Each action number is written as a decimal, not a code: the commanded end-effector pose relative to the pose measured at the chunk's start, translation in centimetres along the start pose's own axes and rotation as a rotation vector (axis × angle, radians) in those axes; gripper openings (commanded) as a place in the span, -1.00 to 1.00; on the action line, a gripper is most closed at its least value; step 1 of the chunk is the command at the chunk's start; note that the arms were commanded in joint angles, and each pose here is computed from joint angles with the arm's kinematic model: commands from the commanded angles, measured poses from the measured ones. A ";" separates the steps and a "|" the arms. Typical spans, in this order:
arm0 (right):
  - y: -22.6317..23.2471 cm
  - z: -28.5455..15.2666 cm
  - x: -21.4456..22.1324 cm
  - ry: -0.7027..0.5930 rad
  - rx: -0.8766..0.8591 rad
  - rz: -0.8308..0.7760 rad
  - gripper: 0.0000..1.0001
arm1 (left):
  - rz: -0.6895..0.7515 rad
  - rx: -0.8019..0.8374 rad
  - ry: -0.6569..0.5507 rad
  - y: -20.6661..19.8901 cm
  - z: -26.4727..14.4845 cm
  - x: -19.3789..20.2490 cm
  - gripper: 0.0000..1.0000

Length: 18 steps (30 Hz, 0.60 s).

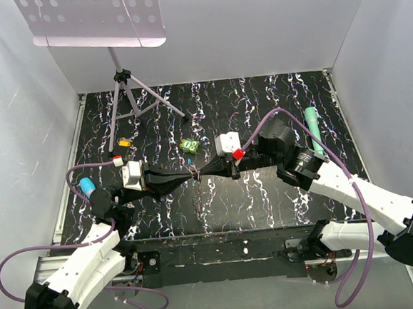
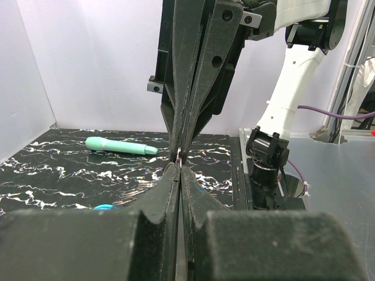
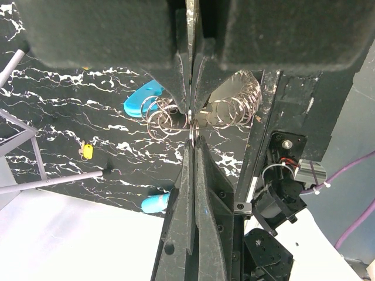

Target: Put the keys on the keyring

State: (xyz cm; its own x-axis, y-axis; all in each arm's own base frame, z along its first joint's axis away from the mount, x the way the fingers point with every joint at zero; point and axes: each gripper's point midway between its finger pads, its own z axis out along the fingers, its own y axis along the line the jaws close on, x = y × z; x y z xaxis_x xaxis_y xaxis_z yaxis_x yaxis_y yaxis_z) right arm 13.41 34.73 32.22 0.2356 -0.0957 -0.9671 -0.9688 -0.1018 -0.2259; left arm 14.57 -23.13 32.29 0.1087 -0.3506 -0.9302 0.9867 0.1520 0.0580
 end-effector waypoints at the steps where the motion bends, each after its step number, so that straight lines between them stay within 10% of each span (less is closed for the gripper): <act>1: -0.4 0.0 -2.0 -0.054 0.002 -0.034 -0.97 | 0.036 -0.016 -0.030 0.3 -0.1 -0.8 -1.00; 18: 0.0 -0.3 -1.7 -0.047 -0.007 -0.022 -0.97 | 0.046 -0.032 -0.027 0.6 -0.2 -0.8 -1.00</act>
State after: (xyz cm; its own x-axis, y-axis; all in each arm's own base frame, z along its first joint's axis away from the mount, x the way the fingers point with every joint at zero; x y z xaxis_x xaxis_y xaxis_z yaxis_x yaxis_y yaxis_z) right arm 13.25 34.72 32.26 0.2344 -0.0916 -0.9678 -0.9682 -0.1110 -0.2240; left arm 14.92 -22.95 31.88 0.1114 -0.3443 -0.9322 0.9844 0.1670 0.0560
